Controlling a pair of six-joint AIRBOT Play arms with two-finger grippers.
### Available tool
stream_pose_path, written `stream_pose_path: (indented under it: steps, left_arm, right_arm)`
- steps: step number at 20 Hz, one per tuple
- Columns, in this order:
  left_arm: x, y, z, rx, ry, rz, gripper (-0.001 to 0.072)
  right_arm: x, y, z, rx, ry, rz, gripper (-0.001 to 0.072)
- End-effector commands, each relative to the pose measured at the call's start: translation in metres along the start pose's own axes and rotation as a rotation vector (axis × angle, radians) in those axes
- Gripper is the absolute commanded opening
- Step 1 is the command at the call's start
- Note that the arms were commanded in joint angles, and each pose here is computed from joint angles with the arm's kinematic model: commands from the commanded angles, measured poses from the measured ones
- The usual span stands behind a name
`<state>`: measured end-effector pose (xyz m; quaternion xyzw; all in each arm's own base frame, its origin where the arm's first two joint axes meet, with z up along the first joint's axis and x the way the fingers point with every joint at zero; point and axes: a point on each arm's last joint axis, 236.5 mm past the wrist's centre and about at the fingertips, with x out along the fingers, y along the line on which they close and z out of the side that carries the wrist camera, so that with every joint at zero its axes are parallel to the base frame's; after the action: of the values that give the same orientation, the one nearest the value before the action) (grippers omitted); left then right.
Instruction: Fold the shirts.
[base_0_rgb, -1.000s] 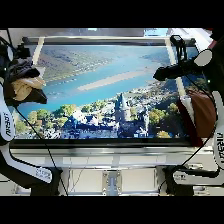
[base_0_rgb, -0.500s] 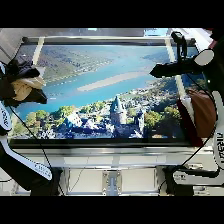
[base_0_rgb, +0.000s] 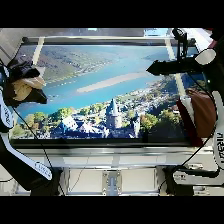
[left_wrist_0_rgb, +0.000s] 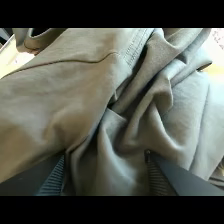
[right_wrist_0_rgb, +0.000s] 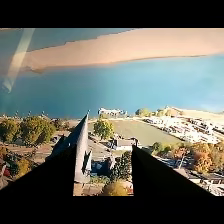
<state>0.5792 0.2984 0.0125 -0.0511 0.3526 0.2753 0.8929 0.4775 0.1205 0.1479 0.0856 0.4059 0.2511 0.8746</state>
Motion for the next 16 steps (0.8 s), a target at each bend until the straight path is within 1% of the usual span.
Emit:
stream_pose_path:
  steps: [1, 2, 3, 4, 6, 9, 11, 13, 14, 16]
  left_arm:
    - [0.014, -0.004, -0.011, -0.003, 0.016, -0.009, 0.0504]
    - [0.017, -0.005, -0.015, -0.004, 0.023, -0.01, 0.0252]
    - [0.019, -0.006, -0.014, 0.001, 0.017, -0.012, 0.0029]
    - [0.018, -0.006, -0.01, -0.001, 0.002, -0.016, 0.0014]
    - [0.009, -0.011, 0.008, -0.033, -0.028, -0.035, 0.0013]
    - [-0.031, -0.028, 0.069, -0.109, -0.139, -0.12, 0.0013]
    - [-0.076, -0.049, 0.118, -0.13, -0.265, -0.211, 0.0014]
    - [-0.128, -0.079, 0.149, -0.14, -0.351, -0.322, 0.0013]
    - [-0.153, -0.099, 0.156, -0.142, -0.36, -0.393, 0.0013]
    - [-0.204, -0.157, 0.149, -0.071, -0.324, -0.582, 0.0014]
  right_arm:
    - [0.0, 0.003, 0.002, 0.004, -0.007, 0.01, 0.0386]
    - [0.0, 0.003, 0.002, 0.004, -0.007, 0.01, 0.0386]
    - [0.0, 0.003, 0.002, 0.005, -0.008, 0.011, 0.0386]
    - [0.0, 0.004, 0.002, 0.005, -0.008, 0.012, 0.0386]
    - [0.0, 0.005, 0.002, 0.008, -0.01, 0.017, 0.0386]
    - [0.0, 0.004, 0.002, 0.008, -0.009, 0.017, 0.0386]
    - [0.0, 0.004, 0.002, 0.007, -0.009, 0.015, 0.0386]
    - [0.0, 0.001, 0.001, -0.001, -0.003, 0.0, 0.0386]
    - [0.0, -0.003, 0.0, -0.008, 0.002, -0.014, 0.0385]
    - [0.0, -0.011, -0.003, -0.027, 0.012, -0.05, 0.0385]
